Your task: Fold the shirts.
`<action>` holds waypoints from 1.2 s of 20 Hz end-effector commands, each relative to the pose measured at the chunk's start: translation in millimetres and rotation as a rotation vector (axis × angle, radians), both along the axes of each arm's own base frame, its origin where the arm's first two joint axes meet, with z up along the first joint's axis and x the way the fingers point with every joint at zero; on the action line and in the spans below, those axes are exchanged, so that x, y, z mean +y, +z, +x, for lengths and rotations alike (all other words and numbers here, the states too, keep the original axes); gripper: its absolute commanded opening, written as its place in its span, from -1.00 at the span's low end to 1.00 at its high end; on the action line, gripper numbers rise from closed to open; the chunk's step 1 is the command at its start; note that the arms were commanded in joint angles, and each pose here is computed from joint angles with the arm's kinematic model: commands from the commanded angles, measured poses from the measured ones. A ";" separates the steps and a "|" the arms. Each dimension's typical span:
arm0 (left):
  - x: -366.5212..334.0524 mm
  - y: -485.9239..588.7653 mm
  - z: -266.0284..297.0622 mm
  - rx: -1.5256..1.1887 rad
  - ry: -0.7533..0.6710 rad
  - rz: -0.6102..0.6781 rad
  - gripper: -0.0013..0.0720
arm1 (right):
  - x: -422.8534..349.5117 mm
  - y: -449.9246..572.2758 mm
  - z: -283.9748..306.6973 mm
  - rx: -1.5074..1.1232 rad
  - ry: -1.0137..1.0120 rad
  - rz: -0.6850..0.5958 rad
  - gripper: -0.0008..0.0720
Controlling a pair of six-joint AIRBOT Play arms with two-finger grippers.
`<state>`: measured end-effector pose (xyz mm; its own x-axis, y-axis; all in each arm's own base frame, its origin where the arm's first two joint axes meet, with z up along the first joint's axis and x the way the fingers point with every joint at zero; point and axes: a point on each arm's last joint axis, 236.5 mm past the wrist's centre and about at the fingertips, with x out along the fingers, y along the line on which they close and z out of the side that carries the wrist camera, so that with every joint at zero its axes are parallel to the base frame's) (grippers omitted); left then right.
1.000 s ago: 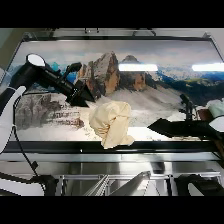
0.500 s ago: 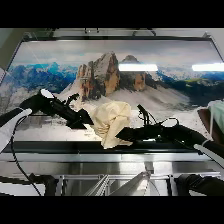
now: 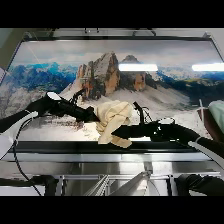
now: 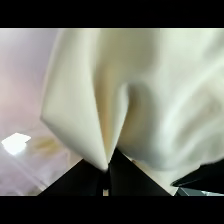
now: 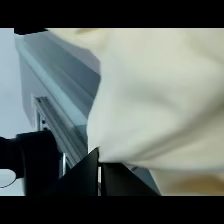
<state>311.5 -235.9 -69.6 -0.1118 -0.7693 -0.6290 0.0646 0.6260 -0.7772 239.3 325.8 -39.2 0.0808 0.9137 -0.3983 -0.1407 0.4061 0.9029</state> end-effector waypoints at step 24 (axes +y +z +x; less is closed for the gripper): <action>161.1 236.9 -21.8 -0.594 0.223 0.181 -0.90 | -270.7 206.0 73.3 -0.538 -0.432 -0.457 -0.92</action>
